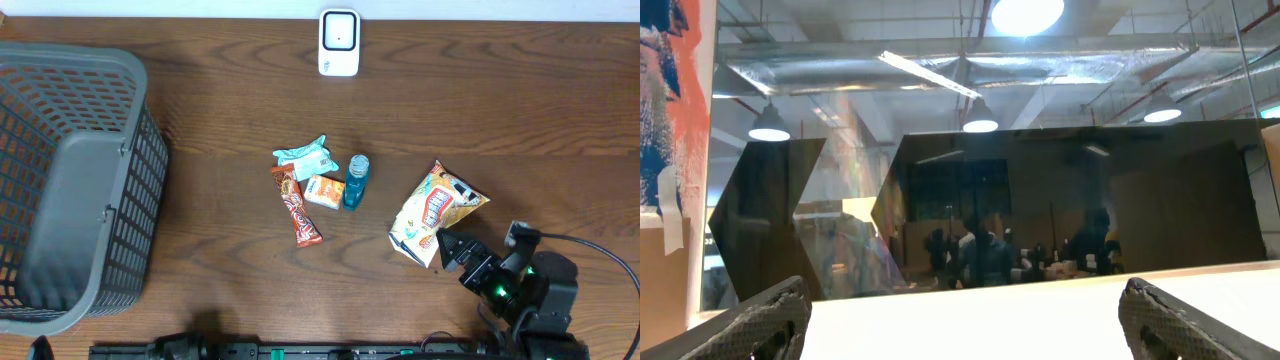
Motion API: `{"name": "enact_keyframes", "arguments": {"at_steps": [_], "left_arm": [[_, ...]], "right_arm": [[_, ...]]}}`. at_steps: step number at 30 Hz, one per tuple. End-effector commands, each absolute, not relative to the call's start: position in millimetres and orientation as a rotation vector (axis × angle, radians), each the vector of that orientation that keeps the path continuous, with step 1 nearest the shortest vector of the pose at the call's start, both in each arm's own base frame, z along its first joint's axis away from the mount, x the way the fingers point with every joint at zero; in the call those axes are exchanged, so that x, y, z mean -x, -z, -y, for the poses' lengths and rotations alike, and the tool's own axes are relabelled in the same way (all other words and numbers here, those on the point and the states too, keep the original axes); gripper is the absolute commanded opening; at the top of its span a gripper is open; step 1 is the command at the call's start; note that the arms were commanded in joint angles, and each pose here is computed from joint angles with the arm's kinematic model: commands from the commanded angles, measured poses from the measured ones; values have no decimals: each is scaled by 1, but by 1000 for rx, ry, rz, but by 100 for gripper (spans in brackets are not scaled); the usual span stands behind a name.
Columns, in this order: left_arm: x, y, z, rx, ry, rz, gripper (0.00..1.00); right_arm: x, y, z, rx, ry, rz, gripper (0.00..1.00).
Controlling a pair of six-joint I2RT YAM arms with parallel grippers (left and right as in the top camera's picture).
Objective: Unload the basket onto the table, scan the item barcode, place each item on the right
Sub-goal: 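Reach the right gripper to the cream snack bag and grasp it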
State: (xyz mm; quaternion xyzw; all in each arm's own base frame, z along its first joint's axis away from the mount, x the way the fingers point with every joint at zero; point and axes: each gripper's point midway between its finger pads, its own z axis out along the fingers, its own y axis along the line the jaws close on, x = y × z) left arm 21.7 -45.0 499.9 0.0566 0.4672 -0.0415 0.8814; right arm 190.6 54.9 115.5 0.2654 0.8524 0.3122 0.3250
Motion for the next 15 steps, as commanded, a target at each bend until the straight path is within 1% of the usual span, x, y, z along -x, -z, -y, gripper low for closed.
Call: {"name": "enact_keyframes", "arguments": {"at_steps": [1, 4, 11, 15], "left_arm": [[-18, -499, 48, -125, 95, -966, 98], [-18, -499, 48, -125, 95, -965, 98], [-18, -499, 48, -125, 95, -966, 98], [-19, -499, 48, -124, 93, -966, 98]], "right_arm": [[-185, -87, -36, -973, -704, -2314, 99], [-189, -75, -35, -1017, -689, -2373, 99], [-222, -42, -27, -1099, -630, -2450, 99], [-234, -22, -35, -1113, -691, -2504, 99]]}}
